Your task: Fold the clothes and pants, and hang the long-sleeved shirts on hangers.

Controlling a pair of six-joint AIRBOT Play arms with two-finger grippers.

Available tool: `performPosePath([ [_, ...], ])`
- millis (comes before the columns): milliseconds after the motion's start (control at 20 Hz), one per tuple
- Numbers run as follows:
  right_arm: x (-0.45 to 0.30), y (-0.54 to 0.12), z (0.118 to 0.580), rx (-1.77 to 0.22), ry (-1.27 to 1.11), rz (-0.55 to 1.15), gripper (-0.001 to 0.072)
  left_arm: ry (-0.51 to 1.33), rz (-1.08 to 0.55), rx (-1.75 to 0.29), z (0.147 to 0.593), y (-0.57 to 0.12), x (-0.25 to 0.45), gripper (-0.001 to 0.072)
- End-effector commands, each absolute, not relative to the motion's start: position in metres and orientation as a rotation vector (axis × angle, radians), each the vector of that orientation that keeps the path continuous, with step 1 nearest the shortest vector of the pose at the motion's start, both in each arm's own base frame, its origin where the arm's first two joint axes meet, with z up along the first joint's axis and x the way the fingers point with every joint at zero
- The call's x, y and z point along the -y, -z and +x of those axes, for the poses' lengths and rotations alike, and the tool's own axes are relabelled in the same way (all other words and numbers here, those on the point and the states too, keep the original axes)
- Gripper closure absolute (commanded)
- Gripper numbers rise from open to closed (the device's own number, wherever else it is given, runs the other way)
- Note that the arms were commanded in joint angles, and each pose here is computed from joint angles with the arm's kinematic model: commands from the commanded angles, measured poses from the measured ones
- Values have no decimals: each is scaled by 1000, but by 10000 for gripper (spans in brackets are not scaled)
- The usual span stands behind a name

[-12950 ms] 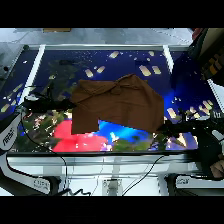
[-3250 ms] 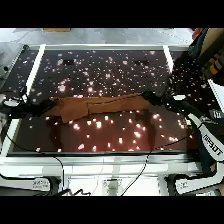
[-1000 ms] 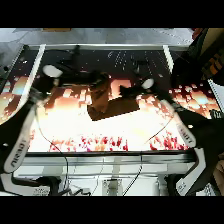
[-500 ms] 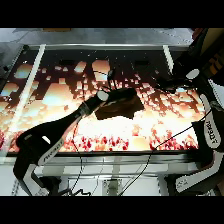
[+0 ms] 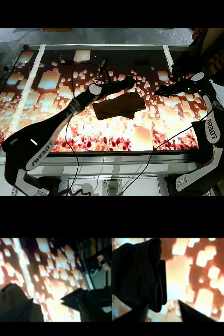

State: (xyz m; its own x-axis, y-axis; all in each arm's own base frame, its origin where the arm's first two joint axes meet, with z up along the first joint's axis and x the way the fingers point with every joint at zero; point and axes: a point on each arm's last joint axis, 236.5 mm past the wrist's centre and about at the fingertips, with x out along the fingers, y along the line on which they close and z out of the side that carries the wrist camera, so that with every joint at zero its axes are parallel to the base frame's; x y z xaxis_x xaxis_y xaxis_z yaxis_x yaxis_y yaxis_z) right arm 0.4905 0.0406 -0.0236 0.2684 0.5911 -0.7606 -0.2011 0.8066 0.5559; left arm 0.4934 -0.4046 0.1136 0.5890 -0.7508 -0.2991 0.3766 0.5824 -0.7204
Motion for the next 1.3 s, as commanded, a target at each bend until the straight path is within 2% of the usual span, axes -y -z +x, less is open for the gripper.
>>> performPosePath([
  [0, -65, 34, 484, -1234, -611, 427, 115, 742, -640, -644, 497, -131, 380, 74],
  [150, -80, 56, 492, -1267, -536, 399, 85, 806, -623, -727, 481, -121, 384, 74],
  [400, -102, 93, 481, -1399, -478, 523, 84, 859, -578, -787, 464, -112, 390, 74],
  [600, -114, 114, 458, -1526, -494, 588, 85, 870, -522, -808, 458, -104, 389, 74],
  [750, -140, 115, 453, -1544, -559, 631, 87, 868, -517, -808, 459, -103, 388, 75],
  [950, -188, 113, 440, -1517, -739, 490, 102, 854, -325, -836, 456, -77, 373, 86],
  [1000, -200, 113, 435, -1510, -779, 449, 151, 852, -246, -863, 453, -65, 364, 149],
  [1050, -211, 113, 432, -1509, -796, 432, 254, 848, -175, -889, 450, -55, 354, 266],
  [1100, -221, 114, 432, -1501, -805, 419, 364, 837, -103, -915, 449, -45, 341, 455],
  [1150, -233, 112, 430, -1492, -820, 419, 563, 825, -45, -936, 448, -39, 327, 676],
  [1200, -243, 109, 430, -1482, -834, 426, 698, 805, 2, -953, 450, -35, 312, 700],
  [1250, -253, 104, 429, -1470, -853, 432, 700, 784, 27, -959, 453, -36, 297, 700],
])
